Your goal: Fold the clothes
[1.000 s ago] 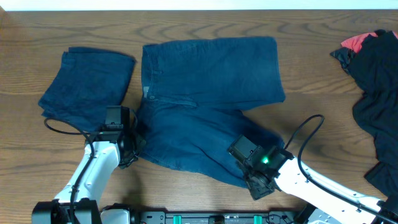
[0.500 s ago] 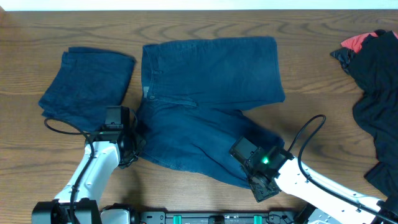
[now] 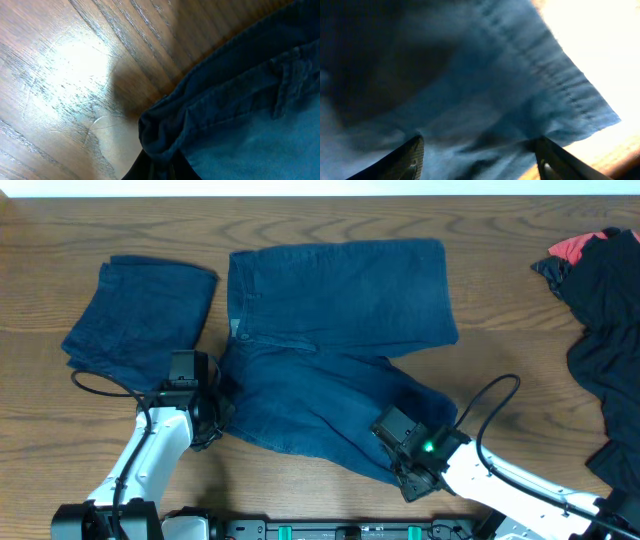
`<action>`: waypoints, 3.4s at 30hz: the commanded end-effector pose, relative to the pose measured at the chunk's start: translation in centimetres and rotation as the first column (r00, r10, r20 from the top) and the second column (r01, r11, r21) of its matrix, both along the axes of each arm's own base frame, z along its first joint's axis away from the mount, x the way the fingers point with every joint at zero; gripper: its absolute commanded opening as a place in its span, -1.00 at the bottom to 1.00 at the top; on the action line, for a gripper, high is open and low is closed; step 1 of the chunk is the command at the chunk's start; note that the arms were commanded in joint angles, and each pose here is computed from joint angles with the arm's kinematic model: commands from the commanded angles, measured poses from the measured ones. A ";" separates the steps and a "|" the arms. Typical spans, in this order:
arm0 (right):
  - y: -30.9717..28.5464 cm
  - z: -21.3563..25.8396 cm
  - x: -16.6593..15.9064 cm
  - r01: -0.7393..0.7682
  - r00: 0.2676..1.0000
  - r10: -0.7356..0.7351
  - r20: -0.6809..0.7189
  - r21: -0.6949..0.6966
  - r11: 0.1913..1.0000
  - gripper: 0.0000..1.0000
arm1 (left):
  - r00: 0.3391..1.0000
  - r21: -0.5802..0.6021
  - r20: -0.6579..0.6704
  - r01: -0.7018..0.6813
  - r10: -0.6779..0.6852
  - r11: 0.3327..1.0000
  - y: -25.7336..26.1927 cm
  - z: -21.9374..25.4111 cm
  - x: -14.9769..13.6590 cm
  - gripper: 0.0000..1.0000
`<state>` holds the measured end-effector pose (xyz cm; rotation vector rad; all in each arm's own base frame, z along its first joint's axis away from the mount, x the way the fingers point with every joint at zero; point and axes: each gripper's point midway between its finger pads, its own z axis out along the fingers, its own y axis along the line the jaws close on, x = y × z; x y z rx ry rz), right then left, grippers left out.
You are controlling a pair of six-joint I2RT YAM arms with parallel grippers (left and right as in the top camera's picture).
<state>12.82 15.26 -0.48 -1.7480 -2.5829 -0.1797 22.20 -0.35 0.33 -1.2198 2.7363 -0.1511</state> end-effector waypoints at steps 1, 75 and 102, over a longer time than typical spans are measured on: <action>-0.8 -0.6 -0.4 0.026 0.999 -0.026 -0.019 -0.022 0.999 0.39 | 1.000 -0.007 -0.021 -0.005 0.005 1.000 0.0 -0.3 -0.5 -0.85; -11.8 7.4 8.6 -0.338 0.935 0.347 0.071 -0.113 0.934 0.18 | 0.999 -0.140 0.043 0.028 -0.022 0.990 -2.4 0.2 0.9 -0.85; -5.4 3.1 1.2 0.099 0.984 -0.097 -0.149 0.004 0.995 -0.14 | 0.998 -0.140 0.060 0.030 -0.022 0.990 -2.4 0.3 1.3 -0.83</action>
